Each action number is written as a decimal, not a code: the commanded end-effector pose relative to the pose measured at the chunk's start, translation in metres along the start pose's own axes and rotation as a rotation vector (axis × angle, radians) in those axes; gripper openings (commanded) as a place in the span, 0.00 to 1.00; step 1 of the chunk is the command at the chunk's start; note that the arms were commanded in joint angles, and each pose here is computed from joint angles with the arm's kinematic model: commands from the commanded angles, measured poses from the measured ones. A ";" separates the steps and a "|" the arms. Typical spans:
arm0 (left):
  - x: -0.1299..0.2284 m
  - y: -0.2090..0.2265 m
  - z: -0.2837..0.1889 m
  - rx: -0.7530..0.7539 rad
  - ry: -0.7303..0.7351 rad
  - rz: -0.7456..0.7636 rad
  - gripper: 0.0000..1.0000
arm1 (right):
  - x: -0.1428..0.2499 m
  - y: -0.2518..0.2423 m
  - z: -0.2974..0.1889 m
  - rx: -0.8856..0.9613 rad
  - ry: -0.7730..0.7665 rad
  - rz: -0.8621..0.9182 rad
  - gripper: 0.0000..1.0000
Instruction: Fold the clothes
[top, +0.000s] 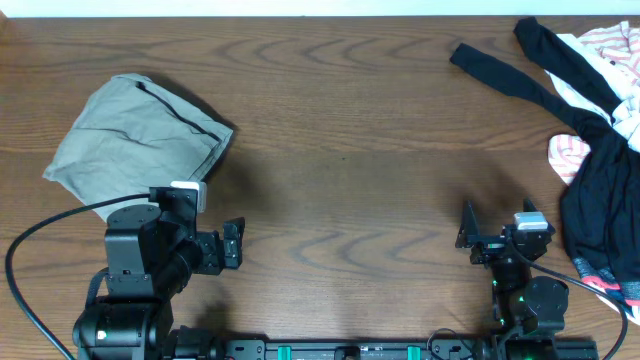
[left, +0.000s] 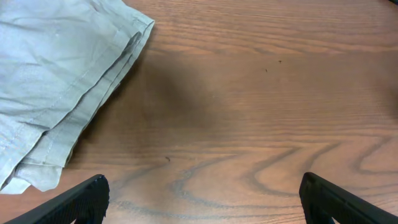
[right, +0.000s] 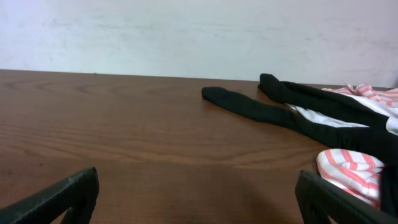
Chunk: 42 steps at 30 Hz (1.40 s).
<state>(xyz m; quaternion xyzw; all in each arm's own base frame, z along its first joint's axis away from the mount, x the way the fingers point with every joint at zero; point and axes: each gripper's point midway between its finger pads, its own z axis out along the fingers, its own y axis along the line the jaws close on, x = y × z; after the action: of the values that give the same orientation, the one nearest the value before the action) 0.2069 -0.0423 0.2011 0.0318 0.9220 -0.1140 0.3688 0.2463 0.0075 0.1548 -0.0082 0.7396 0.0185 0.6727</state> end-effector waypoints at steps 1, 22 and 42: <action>0.007 0.001 -0.009 -0.018 -0.014 0.033 0.98 | 0.002 0.000 0.000 -0.001 0.003 -0.011 0.99; 0.018 0.040 0.057 -0.129 -0.608 0.113 0.98 | 0.002 0.000 0.000 -0.002 0.003 -0.011 0.99; 0.015 0.039 0.062 -0.124 -0.660 0.122 0.98 | 0.002 0.000 0.000 -0.002 0.003 -0.011 0.99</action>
<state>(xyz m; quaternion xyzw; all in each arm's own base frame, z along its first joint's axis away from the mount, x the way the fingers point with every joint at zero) 0.2432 -0.0189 0.1556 0.0217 0.7435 -0.0460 0.6668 0.2464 0.0076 0.1545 -0.0084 0.7396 0.0187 0.6727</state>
